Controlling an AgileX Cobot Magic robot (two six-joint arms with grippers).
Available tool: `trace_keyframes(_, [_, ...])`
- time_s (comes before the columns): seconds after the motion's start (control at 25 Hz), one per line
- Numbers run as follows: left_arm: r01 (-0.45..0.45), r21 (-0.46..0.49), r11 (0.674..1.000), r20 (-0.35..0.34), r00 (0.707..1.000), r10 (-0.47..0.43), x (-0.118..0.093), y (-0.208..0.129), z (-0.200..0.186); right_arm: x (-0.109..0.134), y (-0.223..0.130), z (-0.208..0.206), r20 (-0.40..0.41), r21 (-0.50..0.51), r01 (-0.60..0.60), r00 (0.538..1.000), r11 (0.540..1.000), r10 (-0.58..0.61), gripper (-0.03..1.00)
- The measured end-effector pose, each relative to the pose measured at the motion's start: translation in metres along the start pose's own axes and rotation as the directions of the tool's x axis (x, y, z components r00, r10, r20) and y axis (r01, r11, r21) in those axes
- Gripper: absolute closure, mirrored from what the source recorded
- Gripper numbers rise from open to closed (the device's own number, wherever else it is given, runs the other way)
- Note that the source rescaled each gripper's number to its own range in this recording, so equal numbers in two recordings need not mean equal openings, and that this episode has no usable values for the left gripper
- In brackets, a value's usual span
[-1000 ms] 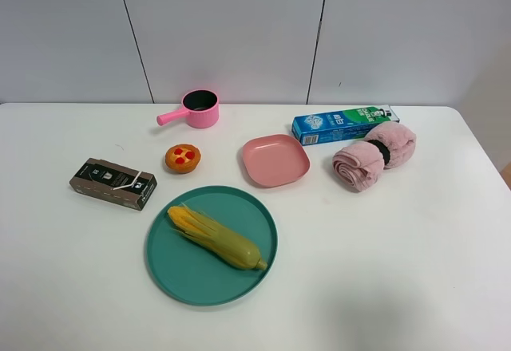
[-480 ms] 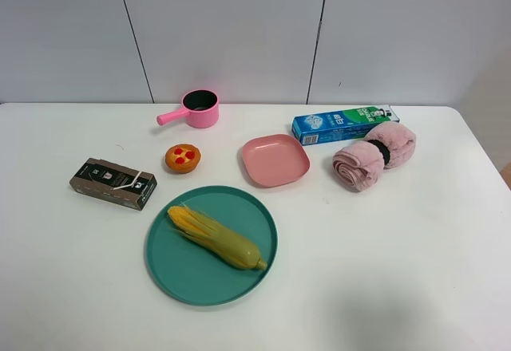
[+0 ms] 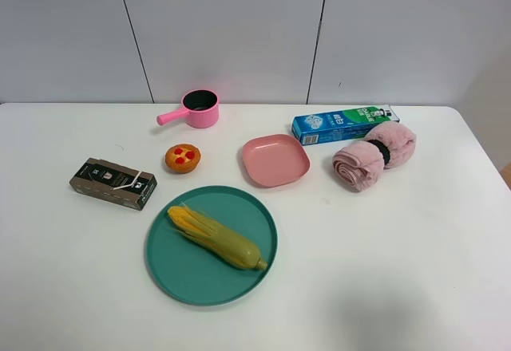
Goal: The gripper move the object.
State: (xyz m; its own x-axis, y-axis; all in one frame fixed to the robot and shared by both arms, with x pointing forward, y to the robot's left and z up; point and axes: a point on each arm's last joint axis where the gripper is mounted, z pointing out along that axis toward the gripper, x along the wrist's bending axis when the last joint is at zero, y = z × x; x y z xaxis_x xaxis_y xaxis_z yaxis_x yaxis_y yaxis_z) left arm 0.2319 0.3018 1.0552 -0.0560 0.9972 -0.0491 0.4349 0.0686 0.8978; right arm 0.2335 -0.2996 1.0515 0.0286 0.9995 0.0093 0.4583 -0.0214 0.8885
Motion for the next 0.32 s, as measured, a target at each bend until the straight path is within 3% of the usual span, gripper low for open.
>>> trace_keyframes(0.32, [0.0, 0.0, 1.0, 0.0, 1.0, 0.0, 0.0, 0.0, 0.0, 0.0, 0.0, 0.0, 0.0, 0.0, -0.007, 1.0, 1.0, 0.007, 0.2])
